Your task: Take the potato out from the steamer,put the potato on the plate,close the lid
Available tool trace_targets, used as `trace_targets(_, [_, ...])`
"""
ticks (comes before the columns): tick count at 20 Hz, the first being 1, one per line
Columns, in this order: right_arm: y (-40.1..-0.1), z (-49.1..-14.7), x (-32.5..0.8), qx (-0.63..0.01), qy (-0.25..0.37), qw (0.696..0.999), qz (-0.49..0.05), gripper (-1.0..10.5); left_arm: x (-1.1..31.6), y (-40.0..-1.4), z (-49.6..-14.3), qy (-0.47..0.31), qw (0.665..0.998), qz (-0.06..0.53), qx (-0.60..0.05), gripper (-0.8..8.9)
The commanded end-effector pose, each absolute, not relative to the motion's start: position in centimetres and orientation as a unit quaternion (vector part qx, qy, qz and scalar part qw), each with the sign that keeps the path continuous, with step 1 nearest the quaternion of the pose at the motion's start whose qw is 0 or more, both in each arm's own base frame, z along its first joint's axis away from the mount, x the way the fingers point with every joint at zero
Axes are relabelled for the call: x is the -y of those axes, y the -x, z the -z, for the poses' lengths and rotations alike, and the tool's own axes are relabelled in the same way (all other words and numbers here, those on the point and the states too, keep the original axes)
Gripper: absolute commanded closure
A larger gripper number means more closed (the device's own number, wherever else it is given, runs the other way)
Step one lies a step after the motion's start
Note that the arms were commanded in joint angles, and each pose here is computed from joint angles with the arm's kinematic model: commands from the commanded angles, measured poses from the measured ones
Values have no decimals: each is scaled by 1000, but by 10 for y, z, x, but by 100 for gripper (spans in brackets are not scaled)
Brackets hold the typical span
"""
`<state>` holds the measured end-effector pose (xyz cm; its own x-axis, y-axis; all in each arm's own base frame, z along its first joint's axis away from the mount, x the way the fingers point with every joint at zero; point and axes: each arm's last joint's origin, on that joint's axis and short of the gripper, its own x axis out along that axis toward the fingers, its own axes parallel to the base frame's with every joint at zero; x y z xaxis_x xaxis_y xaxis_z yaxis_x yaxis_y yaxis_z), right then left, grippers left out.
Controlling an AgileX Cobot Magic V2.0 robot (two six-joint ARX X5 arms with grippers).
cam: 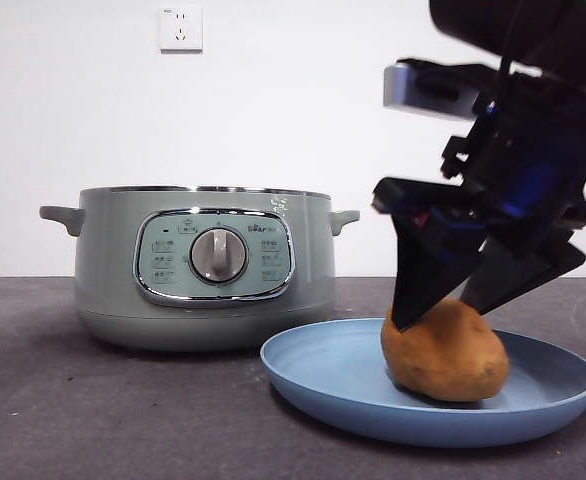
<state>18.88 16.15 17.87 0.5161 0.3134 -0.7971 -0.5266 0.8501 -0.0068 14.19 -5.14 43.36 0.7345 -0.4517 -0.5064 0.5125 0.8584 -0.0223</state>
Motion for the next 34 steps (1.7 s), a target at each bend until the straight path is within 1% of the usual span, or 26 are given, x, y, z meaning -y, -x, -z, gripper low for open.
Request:
trace_targets(1, [-188,-169,-161,-445,128,854,-238,958,54,-150,-439,-69,935,269,-222,823])
trace_targets(2, [-188,-169,-161,-446,128,854,-237,935,56,-155,-438,-70,933,273,-222,823])
trace_targets(3, [-188,-169,-161,-447,125,854,-235,889,59,-161,-437,-69,931,280,-222,823])
trace_targets(4, [-188,-170,-161,-447,124,854,-235,773,61,-167,-435,-69,931,282,-223,822])
trace_targets(6, [-188,-170,-161,-447,124,854,-235,428,65,-180,-433,-69,929,287,-222,822])
trace_targets(7, [-188,-170,-161,-446,124,855,-235,333,68,-187,-431,-68,928,293,-220,823])
trace_targets(10, [-189,-173,-161,-442,123,857,-235,320,79,-212,-424,-73,926,300,-216,823])
trace_targets(13, [-189,-184,-161,-423,115,867,-238,320,90,-237,-412,-83,922,307,-220,823])
trace_targets(18, [-179,-229,-153,-368,88,891,-250,320,110,-280,-384,-85,917,314,-233,822])
trace_targets(23, [-152,-276,-128,-294,58,921,-250,321,124,-314,-357,-86,913,316,-243,823])
trace_targets(28, [-126,-310,-102,-219,32,949,-226,321,132,-336,-334,-86,909,316,-257,822])
trace_targets(30, [-118,-317,-95,-198,22,953,-228,321,134,-341,-327,-86,908,316,-260,823])
trace_targets(31, [-116,-319,-92,-190,19,957,-219,321,135,-343,-325,-86,908,316,-261,823])
trace_targets(34, [-113,-321,-88,-182,23,961,-207,321,139,-345,-324,-87,909,318,-254,823])
